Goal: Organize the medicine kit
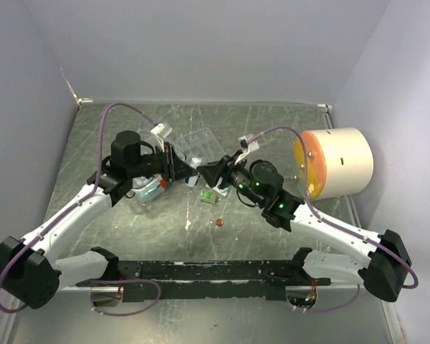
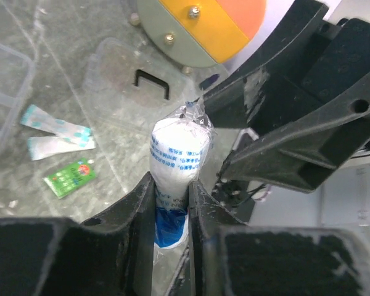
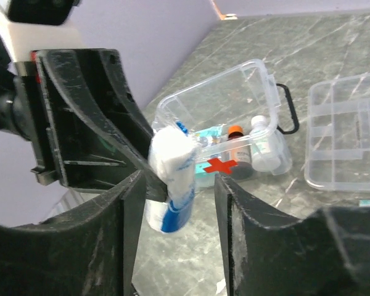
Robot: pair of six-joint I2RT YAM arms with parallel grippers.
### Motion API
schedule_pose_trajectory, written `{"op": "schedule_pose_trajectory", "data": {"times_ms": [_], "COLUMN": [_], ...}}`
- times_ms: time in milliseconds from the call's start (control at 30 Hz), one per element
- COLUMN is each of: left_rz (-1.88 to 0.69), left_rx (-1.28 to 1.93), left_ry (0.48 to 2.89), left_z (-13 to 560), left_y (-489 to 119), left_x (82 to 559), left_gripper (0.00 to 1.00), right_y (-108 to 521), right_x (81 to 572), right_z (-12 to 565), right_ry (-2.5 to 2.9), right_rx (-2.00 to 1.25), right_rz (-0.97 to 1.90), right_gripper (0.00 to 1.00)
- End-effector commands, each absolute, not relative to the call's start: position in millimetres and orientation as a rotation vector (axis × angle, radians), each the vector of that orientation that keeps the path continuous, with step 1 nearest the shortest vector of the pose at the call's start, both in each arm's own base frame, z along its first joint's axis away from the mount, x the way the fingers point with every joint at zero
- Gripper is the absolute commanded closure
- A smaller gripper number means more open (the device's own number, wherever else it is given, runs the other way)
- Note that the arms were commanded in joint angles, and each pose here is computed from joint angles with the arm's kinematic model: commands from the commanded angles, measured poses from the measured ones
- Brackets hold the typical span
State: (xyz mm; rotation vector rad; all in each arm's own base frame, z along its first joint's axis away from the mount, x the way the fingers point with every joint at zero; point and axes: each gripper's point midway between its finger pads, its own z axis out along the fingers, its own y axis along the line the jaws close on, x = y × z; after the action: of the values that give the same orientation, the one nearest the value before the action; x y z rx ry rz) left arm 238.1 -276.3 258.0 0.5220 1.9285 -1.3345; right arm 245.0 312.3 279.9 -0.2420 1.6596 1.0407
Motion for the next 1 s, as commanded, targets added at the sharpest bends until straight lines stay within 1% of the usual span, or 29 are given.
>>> {"op": "schedule_pose_trajectory", "data": {"times_ms": [0,200,300,367,533,733,967], "left_rz": [-1.076,-0.663,-0.518,-0.402,-0.127,-0.043,0.206], "left_rx": [0.575,0.616,0.709,0.705,0.709,0.847,0.909], "left_ry": [1.889,1.924,1.889,1.888,1.952,2.065,2.138], "left_z": [266,266,271,273,256,215,180], "left_y": [-258,-215,-201,-188,-159,-163,-145], "left_x": [254,282,287,298,327,346,382], "left_gripper": [0.76,0.74,0.75,0.75,0.74,0.72,0.79], "right_y": [299,283,278,275,264,252,249], "right_x": [252,251,249,247,244,239,233], "right_z": [278,280,276,272,262,255,250], "right_ry": [1.671,1.664,1.670,1.677,1.692,1.668,1.657], "right_rx": [-0.169,-0.117,-0.103,-0.092,-0.055,-0.033,-0.063], "right_rz": [0.985,0.948,0.946,0.945,0.927,0.927,0.931], "right_gripper": [0.49,0.46,0.46,0.46,0.46,0.46,0.46]}}
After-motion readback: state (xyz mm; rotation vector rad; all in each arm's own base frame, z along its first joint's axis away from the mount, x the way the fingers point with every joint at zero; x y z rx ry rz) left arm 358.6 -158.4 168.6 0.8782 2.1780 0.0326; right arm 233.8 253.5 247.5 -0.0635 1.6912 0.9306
